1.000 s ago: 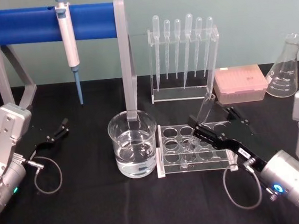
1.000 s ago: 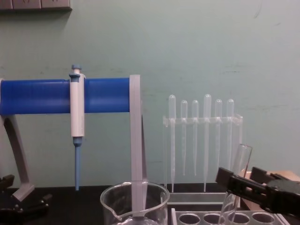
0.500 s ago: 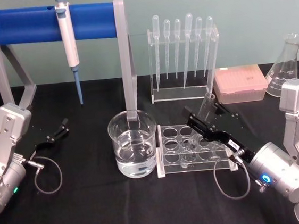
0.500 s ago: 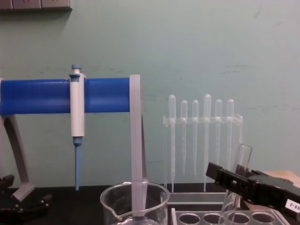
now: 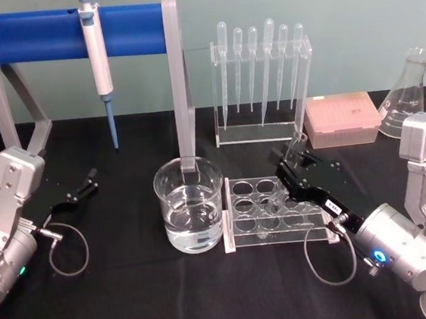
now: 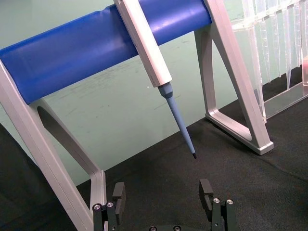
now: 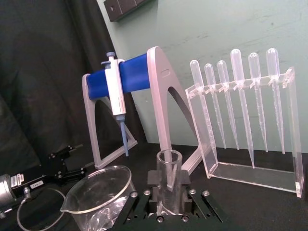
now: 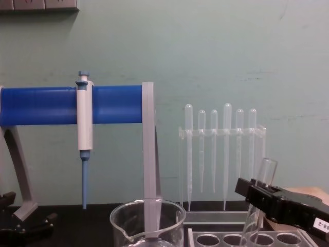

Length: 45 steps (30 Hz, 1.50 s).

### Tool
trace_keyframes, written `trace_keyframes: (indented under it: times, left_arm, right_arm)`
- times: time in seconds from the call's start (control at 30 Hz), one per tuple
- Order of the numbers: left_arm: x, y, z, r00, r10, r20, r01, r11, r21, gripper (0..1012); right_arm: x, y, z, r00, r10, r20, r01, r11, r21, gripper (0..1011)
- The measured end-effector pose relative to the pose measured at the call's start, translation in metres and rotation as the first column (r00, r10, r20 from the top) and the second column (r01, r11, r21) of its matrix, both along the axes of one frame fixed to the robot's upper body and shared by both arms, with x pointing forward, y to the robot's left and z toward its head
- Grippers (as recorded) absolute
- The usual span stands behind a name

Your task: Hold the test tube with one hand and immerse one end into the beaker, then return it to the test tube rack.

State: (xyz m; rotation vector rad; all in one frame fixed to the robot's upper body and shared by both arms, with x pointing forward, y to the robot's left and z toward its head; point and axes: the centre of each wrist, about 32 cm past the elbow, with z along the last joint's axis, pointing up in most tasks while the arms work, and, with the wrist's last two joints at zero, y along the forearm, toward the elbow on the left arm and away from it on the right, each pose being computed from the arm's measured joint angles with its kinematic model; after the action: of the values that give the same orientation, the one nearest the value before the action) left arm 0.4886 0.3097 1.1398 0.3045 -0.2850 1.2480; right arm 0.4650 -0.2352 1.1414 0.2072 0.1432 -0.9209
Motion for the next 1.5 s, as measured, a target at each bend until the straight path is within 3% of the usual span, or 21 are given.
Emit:
trace_keyframes:
  times: [0.13, 0.4, 0.63, 0.77, 0.97, 1.17, 1.5]
  left_arm:
    - [0.0000, 0.0000, 0.0000, 1.0000, 0.000, 0.000, 0.000, 1.0000, 0.000, 1000]
    - [0.0000, 0.0000, 0.0000, 1.0000, 0.000, 0.000, 0.000, 1.0000, 0.000, 1000]
    - [0.0000, 0.0000, 0.0000, 1.0000, 0.000, 0.000, 0.000, 1.0000, 0.000, 1000]
    - [0.0000, 0.0000, 0.0000, 1.0000, 0.000, 0.000, 0.000, 1.0000, 0.000, 1000]
    - [0.0000, 0.0000, 0.0000, 1.0000, 0.000, 0.000, 0.000, 1.0000, 0.000, 1000]
    - [0.0000, 0.0000, 0.0000, 1.0000, 0.000, 0.000, 0.000, 1.0000, 0.000, 1000]
    - [0.0000, 0.0000, 0.0000, 1.0000, 0.000, 0.000, 0.000, 1.0000, 0.000, 1000]
  right_arm:
    - [-0.003, 0.000, 0.002, 1.000, -0.005, 0.002, 0.005, 1.000, 0.004, 225]
    - [-0.008, 0.002, 0.020, 0.999, 0.019, 0.041, -0.019, 1.000, -0.010, 225]
    - [-0.005, 0.000, 0.053, 0.994, 0.091, 0.056, -0.085, 0.990, -0.113, 225]
    - [0.003, -0.002, 0.077, 0.989, 0.139, 0.052, -0.126, 0.972, -0.196, 225]
    - [0.013, -0.005, 0.102, 0.983, 0.179, 0.043, -0.162, 0.952, -0.260, 225]
    - [0.018, -0.008, 0.115, 0.982, 0.186, 0.044, -0.168, 0.948, -0.269, 225]
    - [0.020, -0.010, 0.121, 0.982, 0.183, 0.034, -0.168, 0.948, -0.269, 225]
